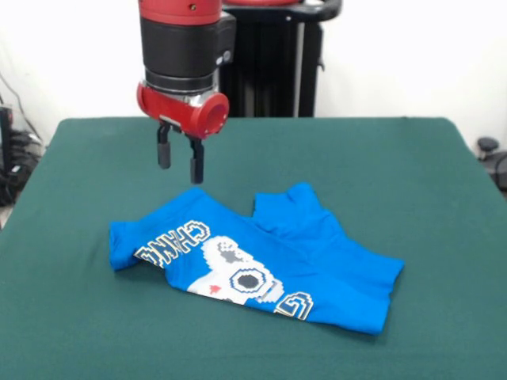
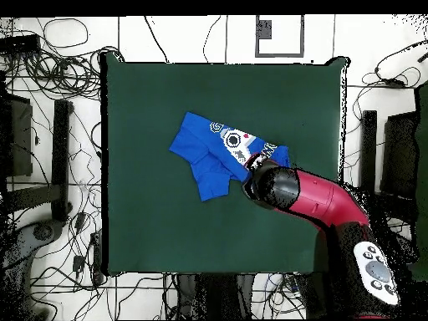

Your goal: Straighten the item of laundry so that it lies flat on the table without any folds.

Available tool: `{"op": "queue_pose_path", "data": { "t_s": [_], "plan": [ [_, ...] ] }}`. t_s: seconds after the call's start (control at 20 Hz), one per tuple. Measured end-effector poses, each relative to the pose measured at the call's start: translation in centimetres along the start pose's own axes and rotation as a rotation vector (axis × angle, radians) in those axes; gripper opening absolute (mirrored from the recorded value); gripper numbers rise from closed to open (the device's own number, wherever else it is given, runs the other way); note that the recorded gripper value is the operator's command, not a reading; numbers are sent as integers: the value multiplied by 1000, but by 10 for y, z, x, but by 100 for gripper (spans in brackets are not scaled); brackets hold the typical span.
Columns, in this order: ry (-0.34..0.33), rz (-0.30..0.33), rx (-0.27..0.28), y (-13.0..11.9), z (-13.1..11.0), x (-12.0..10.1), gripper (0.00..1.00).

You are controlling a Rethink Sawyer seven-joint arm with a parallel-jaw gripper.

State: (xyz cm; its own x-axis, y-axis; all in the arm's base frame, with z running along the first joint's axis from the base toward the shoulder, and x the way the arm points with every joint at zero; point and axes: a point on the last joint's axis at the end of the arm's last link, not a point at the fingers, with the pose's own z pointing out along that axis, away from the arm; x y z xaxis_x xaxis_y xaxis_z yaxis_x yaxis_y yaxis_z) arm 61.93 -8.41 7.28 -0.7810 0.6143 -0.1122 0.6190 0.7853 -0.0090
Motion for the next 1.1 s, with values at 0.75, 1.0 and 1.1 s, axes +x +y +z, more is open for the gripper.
{"op": "queue_pose_path", "data": {
  "t_s": [0.75, 1.0, 1.1],
  "plan": [
    [54, 3, 20, -7, 28, 16, 100],
    [82, 2, 28, -9, 42, 26, 100],
    [89, 2, 30, -9, 45, 28, 100]
  ]
}}
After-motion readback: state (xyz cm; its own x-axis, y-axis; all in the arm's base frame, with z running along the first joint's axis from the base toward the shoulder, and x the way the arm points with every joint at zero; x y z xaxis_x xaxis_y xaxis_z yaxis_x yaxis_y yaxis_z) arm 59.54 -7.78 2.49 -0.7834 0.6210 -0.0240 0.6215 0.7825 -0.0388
